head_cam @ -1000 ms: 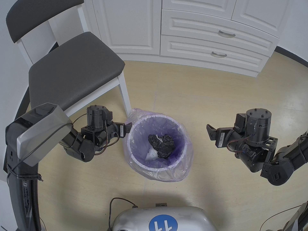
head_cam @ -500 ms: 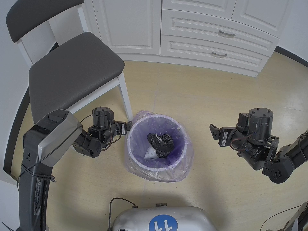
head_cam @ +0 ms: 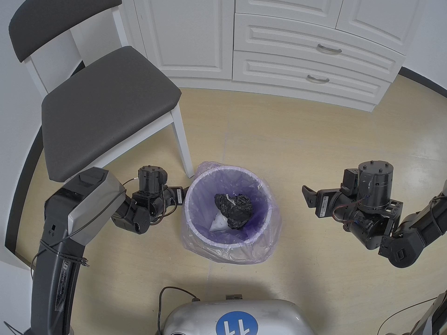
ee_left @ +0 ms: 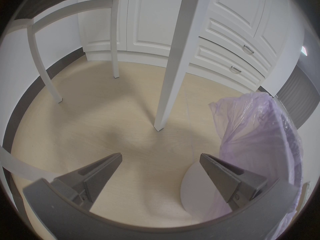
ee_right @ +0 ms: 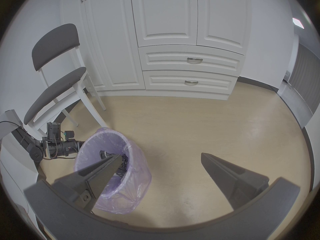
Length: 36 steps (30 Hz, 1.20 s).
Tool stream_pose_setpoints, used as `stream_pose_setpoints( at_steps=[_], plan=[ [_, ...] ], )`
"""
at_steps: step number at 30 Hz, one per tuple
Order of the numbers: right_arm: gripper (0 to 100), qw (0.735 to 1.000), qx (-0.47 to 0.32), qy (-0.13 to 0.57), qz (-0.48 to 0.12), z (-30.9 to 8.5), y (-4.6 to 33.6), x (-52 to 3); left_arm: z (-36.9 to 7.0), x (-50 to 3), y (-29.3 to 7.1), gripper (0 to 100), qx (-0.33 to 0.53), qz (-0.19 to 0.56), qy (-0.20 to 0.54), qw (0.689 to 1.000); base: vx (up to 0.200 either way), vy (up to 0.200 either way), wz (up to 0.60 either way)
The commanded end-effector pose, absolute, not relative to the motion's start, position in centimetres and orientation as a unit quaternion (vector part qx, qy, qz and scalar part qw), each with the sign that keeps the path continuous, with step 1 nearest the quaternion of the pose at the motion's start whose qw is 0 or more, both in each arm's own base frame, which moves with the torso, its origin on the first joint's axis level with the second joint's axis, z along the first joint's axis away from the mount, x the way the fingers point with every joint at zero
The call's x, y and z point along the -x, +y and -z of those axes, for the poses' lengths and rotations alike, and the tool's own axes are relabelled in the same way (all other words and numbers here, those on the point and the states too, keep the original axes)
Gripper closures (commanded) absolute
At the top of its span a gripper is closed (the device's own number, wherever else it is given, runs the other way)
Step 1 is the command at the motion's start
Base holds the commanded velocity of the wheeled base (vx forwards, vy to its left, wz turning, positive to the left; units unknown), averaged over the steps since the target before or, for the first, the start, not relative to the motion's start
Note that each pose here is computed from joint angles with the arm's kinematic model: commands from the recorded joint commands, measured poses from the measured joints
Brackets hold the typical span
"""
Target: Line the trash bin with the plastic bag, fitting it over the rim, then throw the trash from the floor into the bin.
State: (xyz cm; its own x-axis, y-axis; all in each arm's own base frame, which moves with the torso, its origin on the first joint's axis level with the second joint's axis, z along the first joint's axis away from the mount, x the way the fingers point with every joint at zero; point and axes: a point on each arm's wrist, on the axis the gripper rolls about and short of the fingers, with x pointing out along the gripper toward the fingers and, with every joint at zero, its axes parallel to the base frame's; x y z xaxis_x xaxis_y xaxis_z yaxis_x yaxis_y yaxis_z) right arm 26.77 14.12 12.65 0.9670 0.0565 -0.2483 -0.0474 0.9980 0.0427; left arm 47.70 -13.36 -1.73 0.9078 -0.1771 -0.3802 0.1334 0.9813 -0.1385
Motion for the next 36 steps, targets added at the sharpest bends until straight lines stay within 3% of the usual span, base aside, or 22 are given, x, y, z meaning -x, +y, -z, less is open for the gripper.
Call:
stream_pose_setpoints(
  at_steps=[1, 14, 22, 29, 36],
  plan=[
    [0, 0.991, -0.016, 0.130, -0.030, -12.4, 14.2, -26.8, 2.8, -47.6, -13.5, 0, 0.053, 0.078, 0.208, 0.974, 0.000, 0.000, 0.00],
    [0, 0.991, -0.016, 0.127, -0.031, -12.7, 14.0, -26.5, 2.8, -47.7, -10.4, 0, 0.051, 0.033, 0.215, 0.975, 0.000, 0.000, 0.00],
    [0, 0.993, 0.002, 0.114, -0.035, -13.7, 13.3, -25.2, 2.1, -43.4, -7.9, 0, 0.054, 0.015, 0.206, 0.977, 0.000, 0.000, 0.00],
    [0, 0.994, 0.002, 0.107, -0.036, -14.2, 13.0, -24.7, -0.7, -41.6, -8.3, 0, 0.059, 0.029, 0.179, 0.982, 0.000, 0.000, 0.00],
    [0, 0.993, 0.005, 0.115, -0.027, -13.7, 12.6, -25.4, -2.3, -43.4, -10.0, 0, 0.072, 0.051, 0.137, 0.987, 0.000, 0.000, 0.00]
  ],
)
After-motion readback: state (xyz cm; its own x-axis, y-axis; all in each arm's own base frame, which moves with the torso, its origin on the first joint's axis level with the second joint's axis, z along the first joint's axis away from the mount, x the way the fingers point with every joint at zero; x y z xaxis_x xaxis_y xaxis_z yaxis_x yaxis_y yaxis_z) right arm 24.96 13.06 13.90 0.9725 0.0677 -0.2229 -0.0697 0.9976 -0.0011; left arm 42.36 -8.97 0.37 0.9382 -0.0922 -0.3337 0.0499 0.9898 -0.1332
